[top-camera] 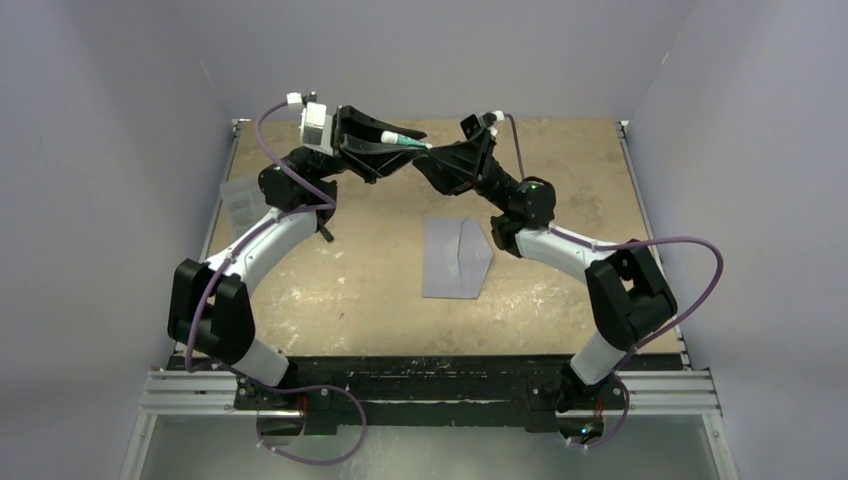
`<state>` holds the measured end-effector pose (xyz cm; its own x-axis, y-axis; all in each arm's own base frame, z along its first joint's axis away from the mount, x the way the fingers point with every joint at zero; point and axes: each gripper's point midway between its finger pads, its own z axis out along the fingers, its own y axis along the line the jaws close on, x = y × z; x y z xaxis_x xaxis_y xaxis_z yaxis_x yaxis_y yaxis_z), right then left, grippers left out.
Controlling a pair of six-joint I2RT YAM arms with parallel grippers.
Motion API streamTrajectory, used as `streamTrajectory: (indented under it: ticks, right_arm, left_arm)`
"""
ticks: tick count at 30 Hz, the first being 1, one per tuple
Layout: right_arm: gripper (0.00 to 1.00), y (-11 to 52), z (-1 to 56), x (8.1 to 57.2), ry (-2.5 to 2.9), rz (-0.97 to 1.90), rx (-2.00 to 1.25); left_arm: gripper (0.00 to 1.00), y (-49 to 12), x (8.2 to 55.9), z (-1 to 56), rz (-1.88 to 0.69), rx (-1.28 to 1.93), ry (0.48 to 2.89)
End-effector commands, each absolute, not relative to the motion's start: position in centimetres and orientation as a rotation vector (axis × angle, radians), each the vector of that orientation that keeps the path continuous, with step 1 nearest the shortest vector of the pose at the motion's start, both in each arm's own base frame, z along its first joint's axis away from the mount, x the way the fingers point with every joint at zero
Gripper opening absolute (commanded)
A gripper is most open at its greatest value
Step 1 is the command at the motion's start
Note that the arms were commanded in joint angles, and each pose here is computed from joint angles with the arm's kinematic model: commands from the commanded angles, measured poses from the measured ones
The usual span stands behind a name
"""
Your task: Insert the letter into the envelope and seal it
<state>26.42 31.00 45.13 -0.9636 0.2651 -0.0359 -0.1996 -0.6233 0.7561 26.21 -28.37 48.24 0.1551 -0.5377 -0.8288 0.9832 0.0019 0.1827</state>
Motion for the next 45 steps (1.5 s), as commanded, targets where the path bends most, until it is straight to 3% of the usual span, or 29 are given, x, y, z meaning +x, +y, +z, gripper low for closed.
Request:
streamTrajectory:
  ticks: [1,4,11,18,26,31,34,36,40,45]
  right_arm:
    - [0.4,29.3,48.1,24.6,1.066,2.727,0.057]
    - [0.37,29.4,48.1,24.8,1.075,2.726,0.059]
    - [0.44,30.2,47.6,25.2,1.141,2.709,0.074]
    - [0.28,30.6,47.6,25.0,1.186,2.688,0.05]
    - [0.37,31.2,47.4,25.1,1.246,2.651,0.029]
    - [0.1,31.2,47.8,24.7,1.245,2.628,-0.005]
    - [0.02,31.3,47.8,24.7,1.262,2.578,-0.012]
    - [0.07,31.3,48.0,24.7,1.263,2.554,-0.025]
    - [0.35,30.9,48.4,24.4,1.219,2.552,-0.048]
    - [0.36,30.0,49.7,23.6,1.083,2.597,-0.123]
  left_arm:
    - [0.0,-27.4,24.8,49.7,-1.267,0.89,0.556]
    - [0.0,-27.4,24.6,49.5,-1.277,0.896,0.564]
    - [0.0,-27.5,24.1,49.0,-1.316,0.921,0.571]
    - [0.0,-27.6,23.8,48.5,-1.322,0.95,0.573]
    - [0.0,-27.9,23.6,47.6,-1.354,0.997,0.593]
    - [0.0,-27.8,25.7,47.3,-1.315,1.008,0.7]
    - [0.0,-27.8,27.3,47.3,-1.266,0.957,0.761]
    - [0.0,-27.8,28.3,47.2,-1.233,0.923,0.794]
    - [0.0,-27.8,29.2,47.1,-1.203,0.888,0.819]
    - [0.0,-27.9,30.1,46.9,-1.2,0.858,0.852]
